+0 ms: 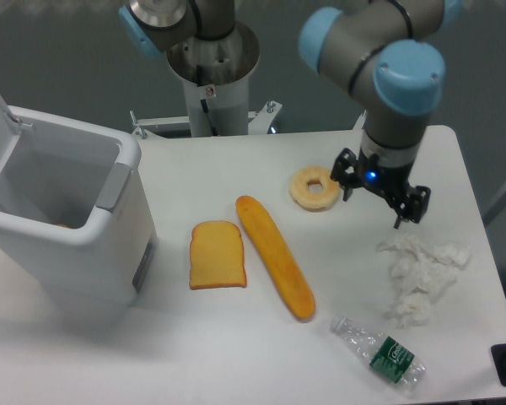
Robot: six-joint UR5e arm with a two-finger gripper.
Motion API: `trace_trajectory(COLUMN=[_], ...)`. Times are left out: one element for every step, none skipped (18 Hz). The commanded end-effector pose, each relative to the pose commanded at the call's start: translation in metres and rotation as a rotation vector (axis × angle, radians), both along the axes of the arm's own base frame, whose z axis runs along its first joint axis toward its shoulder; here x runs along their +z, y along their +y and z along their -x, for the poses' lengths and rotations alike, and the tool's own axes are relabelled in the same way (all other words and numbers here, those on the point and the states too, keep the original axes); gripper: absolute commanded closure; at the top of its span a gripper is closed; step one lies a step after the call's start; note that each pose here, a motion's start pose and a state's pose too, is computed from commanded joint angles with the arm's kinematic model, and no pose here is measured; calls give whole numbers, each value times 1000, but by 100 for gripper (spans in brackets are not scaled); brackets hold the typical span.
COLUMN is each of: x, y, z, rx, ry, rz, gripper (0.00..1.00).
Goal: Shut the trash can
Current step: 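Move the gripper up and over toward the raised trash can lid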
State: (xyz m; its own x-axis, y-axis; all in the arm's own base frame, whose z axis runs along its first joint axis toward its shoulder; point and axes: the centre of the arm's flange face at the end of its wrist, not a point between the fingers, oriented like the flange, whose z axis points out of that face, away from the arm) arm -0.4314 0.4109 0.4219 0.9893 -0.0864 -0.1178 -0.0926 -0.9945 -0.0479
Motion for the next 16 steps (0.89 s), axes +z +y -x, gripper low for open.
trace_trajectory(x=[5, 16, 27, 35, 41, 48, 58, 67, 78, 83, 89, 95, 99, 101, 104, 109], y=[2, -1, 5, 7, 4, 3, 7, 5, -2, -6, -6, -6, -5, -2, 2, 5], z=[-12, -20, -46, -64, -77, -96, -120, -140, -154, -165, -180, -195, -209, -223, -238, -253], rx=[1, 17, 25, 33, 54, 57, 37, 31, 47, 59, 48, 40, 34, 27, 27, 34], ry=[6, 17, 25, 34, 39, 43, 48, 49, 41, 20, -1, -14, -27, -42, -53, -63], rz=[-6, -14, -27, -37, -49, -64, -86, -99, -99, -93, -101, -111, -116, -121, -132, -147], gripper=[0, 0, 0, 0, 0, 0, 0, 0, 0, 0, 0, 0, 0, 0, 0, 0])
